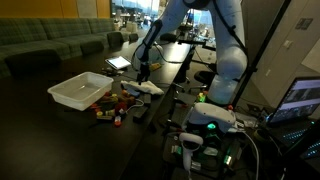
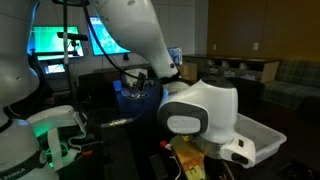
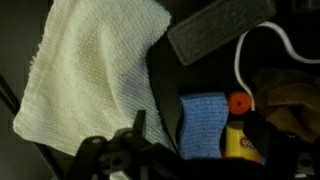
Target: Mop all the things away to the left with the white towel and put it in the box
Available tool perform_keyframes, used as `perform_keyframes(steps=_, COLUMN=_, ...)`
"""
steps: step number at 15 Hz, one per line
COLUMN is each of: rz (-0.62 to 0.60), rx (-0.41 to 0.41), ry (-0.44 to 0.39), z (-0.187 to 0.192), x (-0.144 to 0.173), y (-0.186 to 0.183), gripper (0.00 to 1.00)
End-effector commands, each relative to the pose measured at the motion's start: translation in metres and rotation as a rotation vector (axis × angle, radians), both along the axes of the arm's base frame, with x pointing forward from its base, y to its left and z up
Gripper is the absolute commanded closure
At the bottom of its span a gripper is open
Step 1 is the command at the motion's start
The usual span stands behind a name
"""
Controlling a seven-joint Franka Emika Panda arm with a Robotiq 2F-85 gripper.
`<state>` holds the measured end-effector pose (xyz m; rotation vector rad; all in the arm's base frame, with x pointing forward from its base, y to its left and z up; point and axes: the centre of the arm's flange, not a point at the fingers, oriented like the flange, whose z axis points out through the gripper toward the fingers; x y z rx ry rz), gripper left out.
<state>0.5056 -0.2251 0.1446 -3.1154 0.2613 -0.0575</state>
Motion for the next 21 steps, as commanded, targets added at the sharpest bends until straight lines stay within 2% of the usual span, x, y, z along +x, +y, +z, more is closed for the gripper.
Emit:
perform_keyframes(steps=1, rz=-0.009, rx=-0.004, ry=-0.003, z=-0.036, x=0.037, y=-0.036, gripper=0.00)
perform_keyframes(steps=9, rz=-0.079, rx=-0.034, ry=-0.001, z=-0.085, x=0.052, y=-0.090, gripper=0.00)
perform_keyframes(steps=16, rz=-0.127, rx=-0.052, ry=0.017, z=-0.112, x=0.057, y=-0.109, gripper=0.00)
perform_keyframes(steps=17, rz=-0.129, rx=-0.051, ry=0.023, z=-0.113, x=0.057, y=-0.109, gripper=0.15)
perform_keyframes(steps=18, rz=-0.130, rx=-0.048, ry=0.031, z=-0.113, x=0.057, y=-0.108, gripper=0.25)
perform_keyframes(steps=21, rz=-0.128, rx=-0.044, ry=0.055, z=-0.107, x=0.056, y=-0.106, gripper=0.46)
